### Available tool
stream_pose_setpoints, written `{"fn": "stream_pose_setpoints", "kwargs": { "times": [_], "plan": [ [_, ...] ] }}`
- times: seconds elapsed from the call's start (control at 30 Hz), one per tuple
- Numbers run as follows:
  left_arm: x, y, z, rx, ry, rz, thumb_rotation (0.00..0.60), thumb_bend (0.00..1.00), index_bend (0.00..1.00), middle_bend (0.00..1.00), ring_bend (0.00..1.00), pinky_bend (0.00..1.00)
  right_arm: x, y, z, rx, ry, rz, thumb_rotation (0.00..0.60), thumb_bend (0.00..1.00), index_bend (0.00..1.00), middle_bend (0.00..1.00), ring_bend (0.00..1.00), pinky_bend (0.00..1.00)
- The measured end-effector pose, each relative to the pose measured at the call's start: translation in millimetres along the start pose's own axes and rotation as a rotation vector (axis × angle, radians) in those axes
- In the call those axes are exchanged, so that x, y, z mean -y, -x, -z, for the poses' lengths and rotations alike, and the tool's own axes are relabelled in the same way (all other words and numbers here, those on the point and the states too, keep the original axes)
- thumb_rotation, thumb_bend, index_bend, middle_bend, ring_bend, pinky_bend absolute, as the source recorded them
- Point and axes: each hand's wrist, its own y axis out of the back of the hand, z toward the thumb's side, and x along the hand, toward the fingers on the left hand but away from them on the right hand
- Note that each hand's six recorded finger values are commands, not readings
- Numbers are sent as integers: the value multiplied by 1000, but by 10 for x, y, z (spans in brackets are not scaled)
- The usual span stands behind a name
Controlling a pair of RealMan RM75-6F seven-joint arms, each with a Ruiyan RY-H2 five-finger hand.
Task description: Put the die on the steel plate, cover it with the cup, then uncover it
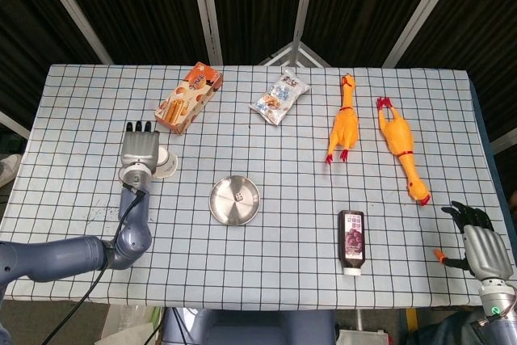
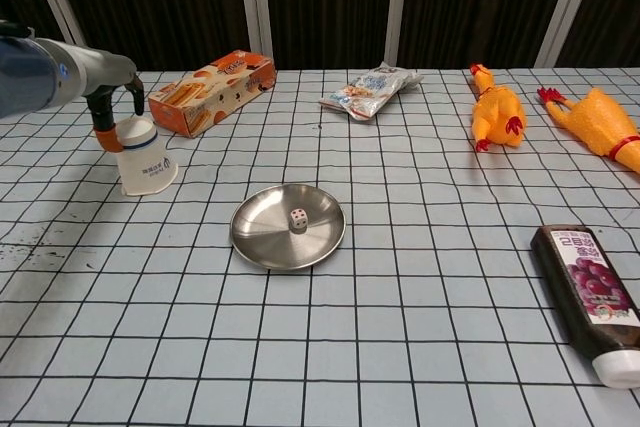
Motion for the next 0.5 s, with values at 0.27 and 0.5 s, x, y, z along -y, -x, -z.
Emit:
{"fn": "stream_pose_setpoints", "kwargs": {
  "times": [0.27, 0.5],
  "plan": [
    [-17, 0, 1, 4, 1, -12, 600, 382, 258, 50, 0, 0, 10, 8, 5, 4, 0, -6, 600, 231, 209, 108, 96, 0],
    [-16, -5, -46, 39, 27, -29, 600, 383, 289, 66, 0, 0, 25, 6, 0, 2, -2, -13, 600, 231, 209, 108, 96, 0]
  ]
}}
